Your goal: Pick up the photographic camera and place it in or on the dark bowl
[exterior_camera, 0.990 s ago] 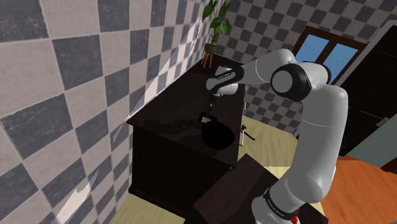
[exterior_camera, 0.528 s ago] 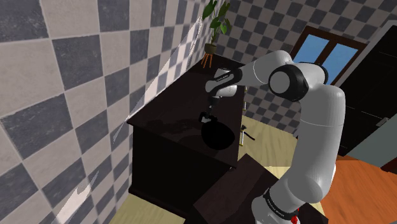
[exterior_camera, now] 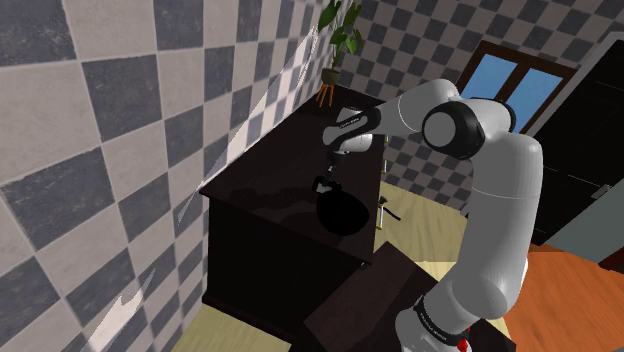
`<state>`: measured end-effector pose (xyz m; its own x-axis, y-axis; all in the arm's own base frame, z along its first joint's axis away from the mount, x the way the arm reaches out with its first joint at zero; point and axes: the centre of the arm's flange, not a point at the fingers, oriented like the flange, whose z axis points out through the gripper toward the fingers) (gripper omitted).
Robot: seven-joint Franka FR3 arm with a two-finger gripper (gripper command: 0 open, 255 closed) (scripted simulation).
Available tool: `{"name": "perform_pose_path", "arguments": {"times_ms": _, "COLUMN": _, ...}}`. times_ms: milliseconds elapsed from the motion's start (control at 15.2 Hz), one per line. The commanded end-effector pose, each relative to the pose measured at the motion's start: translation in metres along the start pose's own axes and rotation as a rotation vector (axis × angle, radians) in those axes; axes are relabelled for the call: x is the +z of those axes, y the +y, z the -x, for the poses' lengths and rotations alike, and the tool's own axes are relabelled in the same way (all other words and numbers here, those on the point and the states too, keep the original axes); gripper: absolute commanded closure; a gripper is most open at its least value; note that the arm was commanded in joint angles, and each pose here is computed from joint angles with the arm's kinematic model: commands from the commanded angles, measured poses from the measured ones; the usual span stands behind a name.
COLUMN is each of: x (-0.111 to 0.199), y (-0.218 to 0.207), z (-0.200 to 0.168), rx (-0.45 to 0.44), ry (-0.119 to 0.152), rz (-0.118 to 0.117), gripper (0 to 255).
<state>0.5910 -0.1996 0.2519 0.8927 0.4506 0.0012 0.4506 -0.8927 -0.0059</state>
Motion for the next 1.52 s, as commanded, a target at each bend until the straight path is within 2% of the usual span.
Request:
{"name": "perform_pose_path", "arguments": {"times_ms": 0, "x": 0.000, "y": 0.000, "z": 0.000, "rx": 0.000, "ry": 0.000, "rz": 0.000, "gripper": 255}}
{"name": "perform_pose_path", "arguments": {"times_ms": 198, "x": 0.000, "y": 0.000, "z": 0.000, "rx": 0.000, "ry": 0.000, "rz": 0.000, "gripper": 255}}
{"name": "perform_pose_path", "arguments": {"times_ms": 1452, "x": -0.100, "y": -0.001, "z": 0.000, "rx": 0.000, "ry": 0.000, "rz": 0.000, "gripper": 255}}
